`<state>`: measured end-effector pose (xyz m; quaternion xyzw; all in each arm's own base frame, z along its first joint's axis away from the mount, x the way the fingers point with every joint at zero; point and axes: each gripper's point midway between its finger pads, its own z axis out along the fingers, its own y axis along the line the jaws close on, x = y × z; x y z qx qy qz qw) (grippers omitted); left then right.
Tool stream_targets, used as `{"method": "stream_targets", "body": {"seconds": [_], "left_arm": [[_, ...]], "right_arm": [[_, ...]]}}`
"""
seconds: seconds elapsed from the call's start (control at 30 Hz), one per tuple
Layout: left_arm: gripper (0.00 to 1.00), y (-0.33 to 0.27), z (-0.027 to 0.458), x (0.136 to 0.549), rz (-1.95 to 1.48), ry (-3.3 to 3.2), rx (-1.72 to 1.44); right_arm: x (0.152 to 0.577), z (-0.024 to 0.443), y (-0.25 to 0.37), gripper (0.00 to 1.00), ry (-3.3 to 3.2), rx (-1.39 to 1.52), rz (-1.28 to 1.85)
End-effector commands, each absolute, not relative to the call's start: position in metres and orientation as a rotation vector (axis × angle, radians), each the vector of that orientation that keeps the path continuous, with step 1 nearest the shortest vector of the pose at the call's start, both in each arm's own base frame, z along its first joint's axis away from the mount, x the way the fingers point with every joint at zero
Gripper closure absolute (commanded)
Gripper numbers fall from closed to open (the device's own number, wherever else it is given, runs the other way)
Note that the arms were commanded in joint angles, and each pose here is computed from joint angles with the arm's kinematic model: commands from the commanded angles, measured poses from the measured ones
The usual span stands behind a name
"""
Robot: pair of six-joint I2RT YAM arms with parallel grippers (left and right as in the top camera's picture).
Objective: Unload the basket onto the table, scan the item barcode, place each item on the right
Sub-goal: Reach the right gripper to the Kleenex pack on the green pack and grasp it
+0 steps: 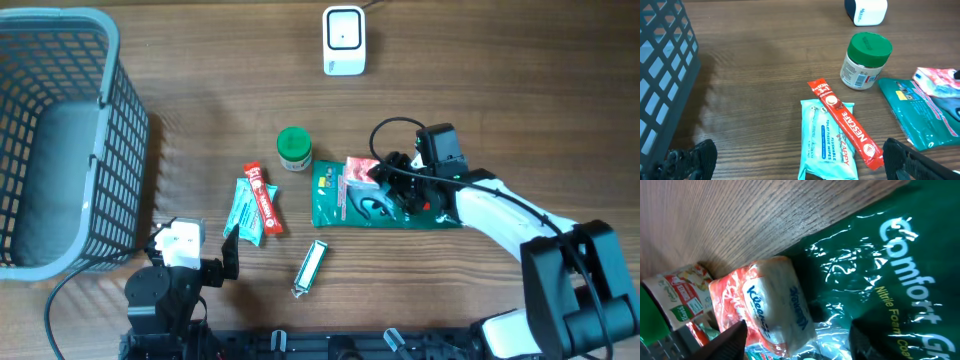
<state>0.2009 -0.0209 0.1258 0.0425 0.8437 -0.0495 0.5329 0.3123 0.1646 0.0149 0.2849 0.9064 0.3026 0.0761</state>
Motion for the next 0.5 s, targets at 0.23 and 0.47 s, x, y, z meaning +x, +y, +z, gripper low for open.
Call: {"method": "stream_targets", "body": {"seconds": [0.23, 0.47], "left_arm": [[0.00, -0.019, 0.123, 0.202, -0.113, 2.016, 0.082], [0.00, -0.019, 0.123, 0.202, -0.113, 2.016, 0.082]], "right_arm": [[0.302, 0.003, 0.176, 0.47, 2.777, 0.870, 0.975], [0.307, 0.051, 0.179, 0.43, 2.677, 0.795, 1.059]]}}
